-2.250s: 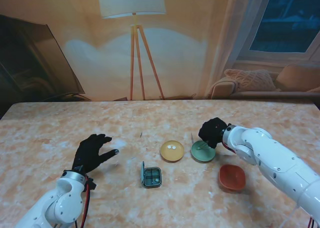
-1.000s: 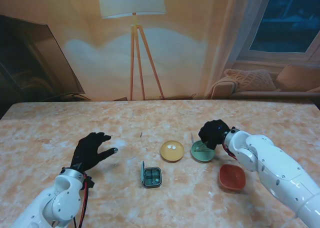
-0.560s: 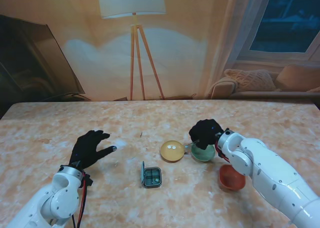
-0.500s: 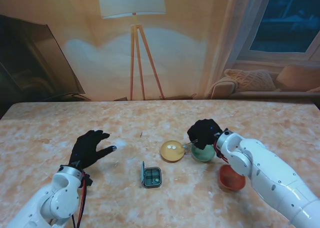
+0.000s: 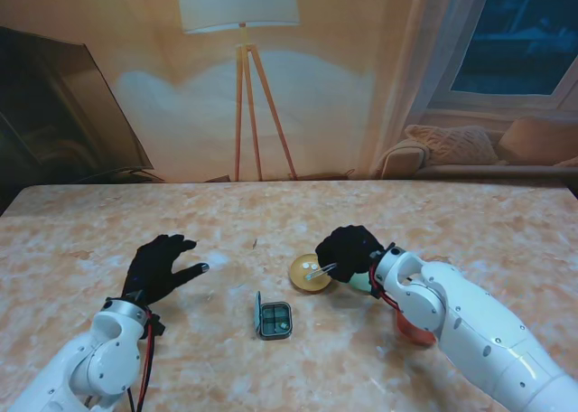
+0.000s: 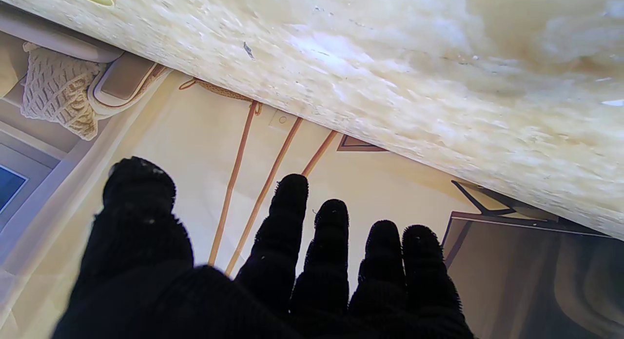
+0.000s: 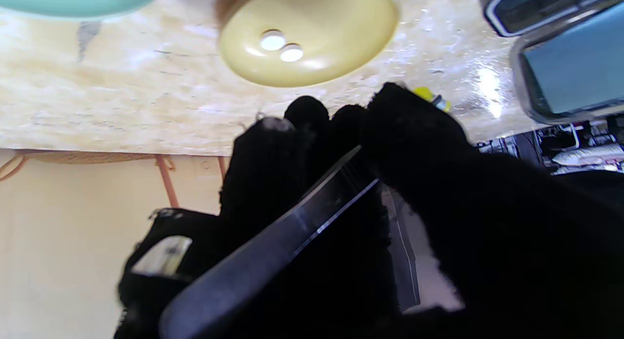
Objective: Refill the pill box with tweezers
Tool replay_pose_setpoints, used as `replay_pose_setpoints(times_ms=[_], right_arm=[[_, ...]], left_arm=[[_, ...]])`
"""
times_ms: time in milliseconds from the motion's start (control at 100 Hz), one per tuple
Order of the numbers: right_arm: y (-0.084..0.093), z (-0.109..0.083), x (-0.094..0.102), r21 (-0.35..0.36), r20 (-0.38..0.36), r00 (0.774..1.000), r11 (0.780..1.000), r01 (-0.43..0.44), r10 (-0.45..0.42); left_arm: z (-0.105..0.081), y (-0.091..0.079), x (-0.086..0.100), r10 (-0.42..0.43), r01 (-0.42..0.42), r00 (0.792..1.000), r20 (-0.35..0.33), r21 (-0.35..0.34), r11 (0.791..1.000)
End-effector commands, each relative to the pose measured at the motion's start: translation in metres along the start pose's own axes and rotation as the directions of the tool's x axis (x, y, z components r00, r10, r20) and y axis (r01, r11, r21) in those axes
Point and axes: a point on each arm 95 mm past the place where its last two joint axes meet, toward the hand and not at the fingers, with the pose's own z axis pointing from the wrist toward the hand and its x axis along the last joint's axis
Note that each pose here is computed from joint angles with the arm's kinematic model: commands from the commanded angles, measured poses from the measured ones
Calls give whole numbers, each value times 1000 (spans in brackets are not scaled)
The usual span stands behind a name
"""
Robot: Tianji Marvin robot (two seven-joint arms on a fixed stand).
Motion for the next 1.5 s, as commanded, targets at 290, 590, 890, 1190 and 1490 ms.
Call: replay_pose_setpoints(times_ms=[290, 590, 890, 1190, 1490], right_arm=[[-25, 2, 36, 47, -101, 991, 996, -79, 84], [-39, -3, 48, 98, -138, 983, 990, -105, 118], [-55, -1, 53, 111, -129, 980, 985, -135, 149], [-59, 6, 56, 113, -127, 980, 984, -138, 152], [-56, 7, 55, 151, -131, 980, 980, -129, 150]], left_arm=[[-4, -6, 0, 9, -9, 1000, 6, -13, 1000], [-7, -7, 0, 12, -12, 1000, 10, -13, 1000], [-9, -8, 0, 21, -21, 1000, 9, -13, 1000], [-12, -8, 0, 22, -22, 1000, 12, -17, 1000], [-13, -9, 0, 19, -19, 1000, 13, -12, 1000]])
